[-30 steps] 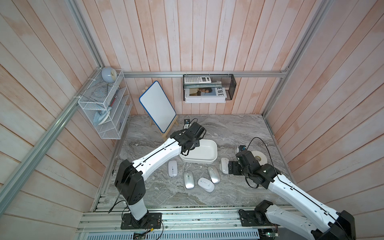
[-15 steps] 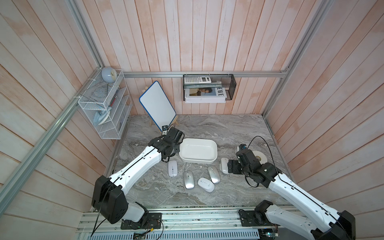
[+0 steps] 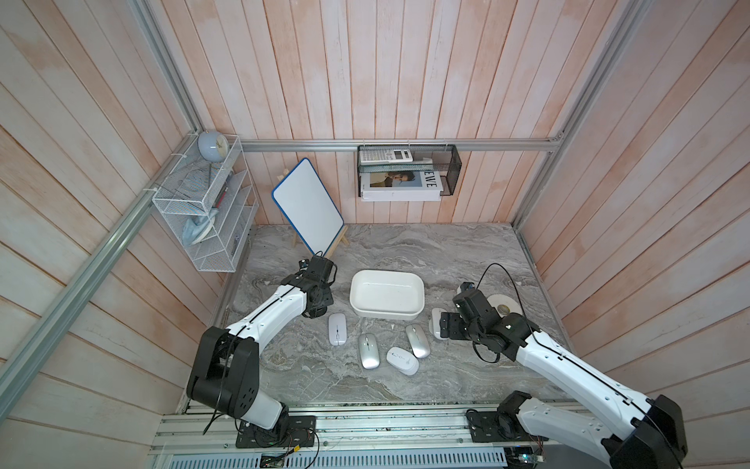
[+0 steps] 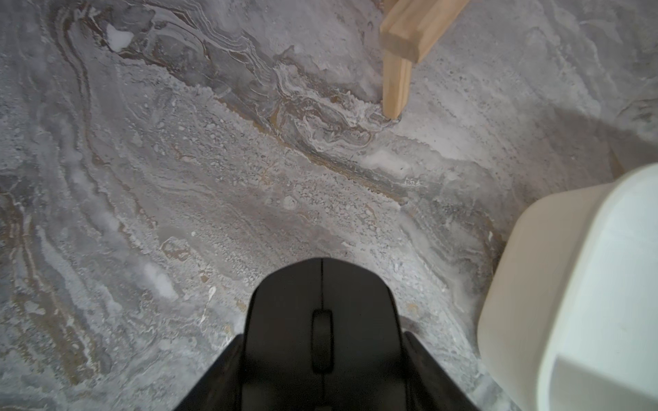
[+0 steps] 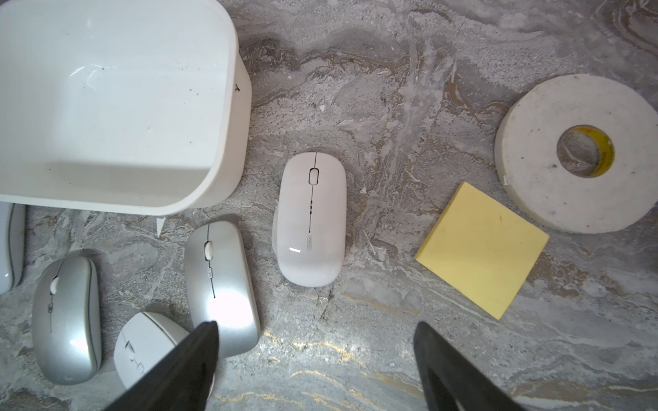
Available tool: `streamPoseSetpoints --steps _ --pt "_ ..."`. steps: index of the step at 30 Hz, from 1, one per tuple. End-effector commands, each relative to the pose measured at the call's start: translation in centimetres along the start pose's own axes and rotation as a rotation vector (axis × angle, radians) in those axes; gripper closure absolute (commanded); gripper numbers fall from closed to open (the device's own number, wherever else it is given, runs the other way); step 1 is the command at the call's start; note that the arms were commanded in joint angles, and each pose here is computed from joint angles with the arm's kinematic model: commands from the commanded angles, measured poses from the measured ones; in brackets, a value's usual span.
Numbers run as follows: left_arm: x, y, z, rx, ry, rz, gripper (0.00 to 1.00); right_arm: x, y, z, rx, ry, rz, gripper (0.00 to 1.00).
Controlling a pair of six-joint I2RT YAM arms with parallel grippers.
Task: Take out the mouse from the storage box
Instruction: Place the mouse at the center of the board.
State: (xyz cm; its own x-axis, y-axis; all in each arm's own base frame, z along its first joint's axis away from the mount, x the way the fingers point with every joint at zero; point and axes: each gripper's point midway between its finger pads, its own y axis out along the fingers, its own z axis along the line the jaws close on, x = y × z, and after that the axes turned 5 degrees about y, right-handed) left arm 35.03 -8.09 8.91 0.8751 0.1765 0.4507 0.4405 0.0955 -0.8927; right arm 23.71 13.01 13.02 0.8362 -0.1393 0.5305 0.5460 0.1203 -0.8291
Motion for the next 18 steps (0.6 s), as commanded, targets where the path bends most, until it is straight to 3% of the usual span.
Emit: streamPoseSetpoints --steps 1,18 --pt "0.5 1.7 -1.2 -0.045 0.031 -0.003 0.49 0.8 -0.2 0.8 0.009 0.011 -0.011 0.11" --pt "0.3 6.8 -0.7 0.003 0.062 0.056 0.50 0.6 2.0 1.7 -0.016 -0.011 0.034 0.10"
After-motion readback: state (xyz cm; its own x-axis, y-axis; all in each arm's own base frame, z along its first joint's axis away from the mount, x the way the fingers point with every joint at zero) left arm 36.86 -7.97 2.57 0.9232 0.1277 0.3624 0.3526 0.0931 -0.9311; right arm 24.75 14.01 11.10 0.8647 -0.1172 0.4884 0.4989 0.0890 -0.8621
